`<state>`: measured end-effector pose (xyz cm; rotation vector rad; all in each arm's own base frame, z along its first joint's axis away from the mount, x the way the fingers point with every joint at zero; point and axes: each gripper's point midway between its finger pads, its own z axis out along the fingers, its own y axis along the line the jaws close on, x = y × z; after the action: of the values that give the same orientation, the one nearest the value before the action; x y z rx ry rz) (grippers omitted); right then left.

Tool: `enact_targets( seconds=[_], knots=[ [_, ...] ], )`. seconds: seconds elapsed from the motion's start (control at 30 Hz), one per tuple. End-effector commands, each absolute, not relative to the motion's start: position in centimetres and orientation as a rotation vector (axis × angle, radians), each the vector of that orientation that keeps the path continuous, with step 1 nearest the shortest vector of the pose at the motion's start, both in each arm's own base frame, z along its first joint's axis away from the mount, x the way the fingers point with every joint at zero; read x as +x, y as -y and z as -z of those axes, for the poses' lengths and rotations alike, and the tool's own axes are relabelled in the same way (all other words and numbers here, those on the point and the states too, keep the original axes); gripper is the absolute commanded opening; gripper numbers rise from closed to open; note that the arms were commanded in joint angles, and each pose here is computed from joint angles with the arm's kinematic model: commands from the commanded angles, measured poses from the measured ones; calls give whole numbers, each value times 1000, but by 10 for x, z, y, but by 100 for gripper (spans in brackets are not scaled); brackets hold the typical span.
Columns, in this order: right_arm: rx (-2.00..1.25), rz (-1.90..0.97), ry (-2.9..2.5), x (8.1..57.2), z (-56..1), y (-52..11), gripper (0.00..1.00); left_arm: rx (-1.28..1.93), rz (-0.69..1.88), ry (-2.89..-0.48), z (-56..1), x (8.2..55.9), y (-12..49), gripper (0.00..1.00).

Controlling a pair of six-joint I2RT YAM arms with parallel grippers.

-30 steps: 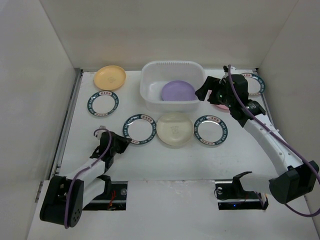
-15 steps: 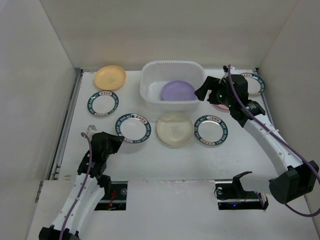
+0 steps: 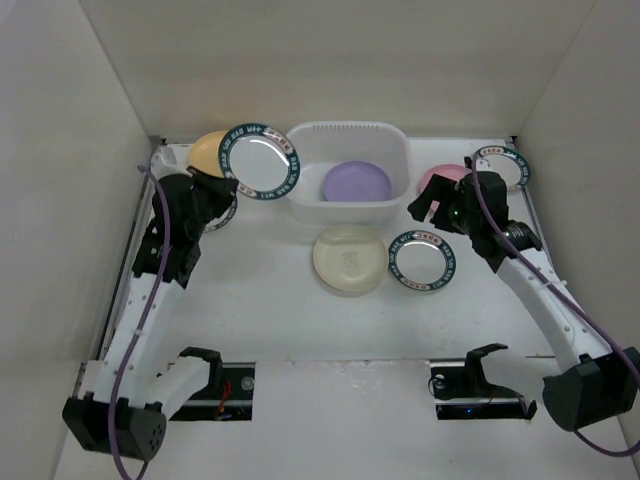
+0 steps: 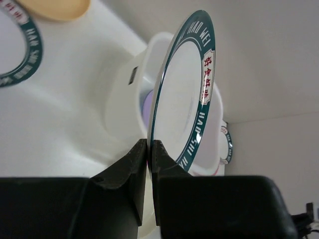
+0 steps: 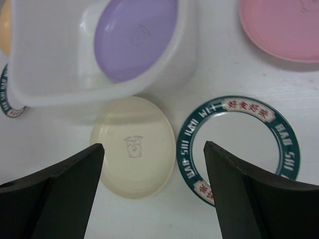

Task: Place the plates into the plastic bin on the countertop

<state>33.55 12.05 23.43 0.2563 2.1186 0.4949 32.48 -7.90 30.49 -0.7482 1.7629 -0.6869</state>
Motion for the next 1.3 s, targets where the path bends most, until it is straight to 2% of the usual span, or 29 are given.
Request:
enact_targets(
  seconds=[0.0, 0.13, 0.43, 0.8, 1.1, 1.17, 1.27],
  knots=[
    [344, -448, -2102, 317, -234, -98, 87, -568, 802, -1611, -374, 364, 99, 2],
    [465, -398, -2134, 292, -213, -74, 87, -476, 887, -1680, -369, 414, 141, 2],
    [574, -335, -2133, 256, -199, -43, 87, -376, 1003, -1866, -292, 493, 224, 2],
    [762, -307, -2194, 217, -165, -25, 86, -326, 1022, -2003, -221, 542, 271, 3],
    [913, -369, -2263, 223, -135, -34, 85, -362, 935, -2197, -137, 549, 275, 6],
    [939, -409, -2259, 229, -127, -36, 85, -373, 904, -2233, -124, 547, 270, 9],
    [1024, -434, -2238, 234, -111, -32, 84, -367, 856, -2262, -115, 543, 266, 23]
  ],
)
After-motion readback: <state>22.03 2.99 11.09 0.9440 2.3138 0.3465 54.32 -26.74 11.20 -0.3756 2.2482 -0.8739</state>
